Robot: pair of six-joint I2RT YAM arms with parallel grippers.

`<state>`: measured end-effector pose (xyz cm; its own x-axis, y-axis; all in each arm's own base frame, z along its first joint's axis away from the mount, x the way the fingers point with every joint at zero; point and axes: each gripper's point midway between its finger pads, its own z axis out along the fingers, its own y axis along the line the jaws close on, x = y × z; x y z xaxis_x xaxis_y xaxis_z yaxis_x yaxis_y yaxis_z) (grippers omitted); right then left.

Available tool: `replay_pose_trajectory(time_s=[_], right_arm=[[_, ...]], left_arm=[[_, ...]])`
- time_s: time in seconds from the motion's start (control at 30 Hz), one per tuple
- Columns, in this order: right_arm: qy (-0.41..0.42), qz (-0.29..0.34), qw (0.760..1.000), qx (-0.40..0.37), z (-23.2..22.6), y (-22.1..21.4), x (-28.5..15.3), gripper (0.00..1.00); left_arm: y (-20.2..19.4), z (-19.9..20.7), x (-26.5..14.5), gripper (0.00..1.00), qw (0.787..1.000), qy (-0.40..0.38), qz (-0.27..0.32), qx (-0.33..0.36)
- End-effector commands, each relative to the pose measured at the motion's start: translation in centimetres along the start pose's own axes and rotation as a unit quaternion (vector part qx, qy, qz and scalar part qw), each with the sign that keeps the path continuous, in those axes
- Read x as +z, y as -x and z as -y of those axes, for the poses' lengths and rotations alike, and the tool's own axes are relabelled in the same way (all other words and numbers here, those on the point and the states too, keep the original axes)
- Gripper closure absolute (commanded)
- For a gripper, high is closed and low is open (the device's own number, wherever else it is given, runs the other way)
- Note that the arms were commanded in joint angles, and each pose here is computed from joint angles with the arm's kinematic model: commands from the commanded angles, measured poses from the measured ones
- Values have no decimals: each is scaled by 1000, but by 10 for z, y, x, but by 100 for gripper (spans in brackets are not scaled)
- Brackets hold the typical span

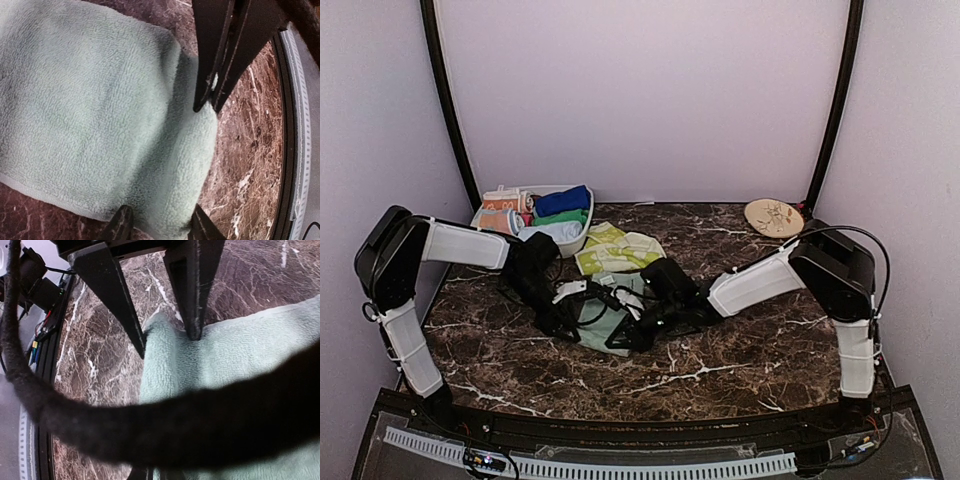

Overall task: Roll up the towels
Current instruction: Roll the towel at the center of the board.

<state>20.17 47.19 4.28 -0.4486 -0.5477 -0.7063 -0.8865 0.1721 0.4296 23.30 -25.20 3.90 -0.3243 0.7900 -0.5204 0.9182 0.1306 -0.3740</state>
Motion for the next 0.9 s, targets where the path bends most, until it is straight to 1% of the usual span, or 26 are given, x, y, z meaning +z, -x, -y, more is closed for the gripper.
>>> replay_pose_trajectory(time_s=[0.0, 0.1, 0.23, 0.33, 0.37, 0.47, 0.57, 0.67, 0.87], right_arm=[[25, 1, 997, 70, 17, 8, 3, 100], [47, -8, 993, 105, 22, 9, 2, 100], [61, -26, 987, 147, 28, 4, 3, 100], [63, -43, 979, 191, 38, -2, 5, 100], [61, -52, 975, 209, 42, -6, 6, 100], [56, -61, 970, 228, 48, -12, 9, 100], [48, -70, 968, 237, 52, -15, 11, 100], [44, -72, 968, 237, 52, -15, 10, 100], [39, -80, 966, 242, 52, -22, 6, 100]], left_arm=[[12, 7, -24, 59, 998, 30, 13, 47], [12, 11, -36, 53, 993, 67, 16, 100], [24, 14, -55, 51, 980, 111, 21, 162], [33, 22, -60, 51, 969, 128, 21, 212], [34, 26, -59, 51, 966, 126, 21, 225], [34, 33, -46, 51, 964, 115, 9, 240], [29, 39, -21, 51, 956, 109, -17, 272], [25, 29, -3, 51, 941, 134, -48, 306], [24, 6, 10, 52, 918, 193, -69, 340]])
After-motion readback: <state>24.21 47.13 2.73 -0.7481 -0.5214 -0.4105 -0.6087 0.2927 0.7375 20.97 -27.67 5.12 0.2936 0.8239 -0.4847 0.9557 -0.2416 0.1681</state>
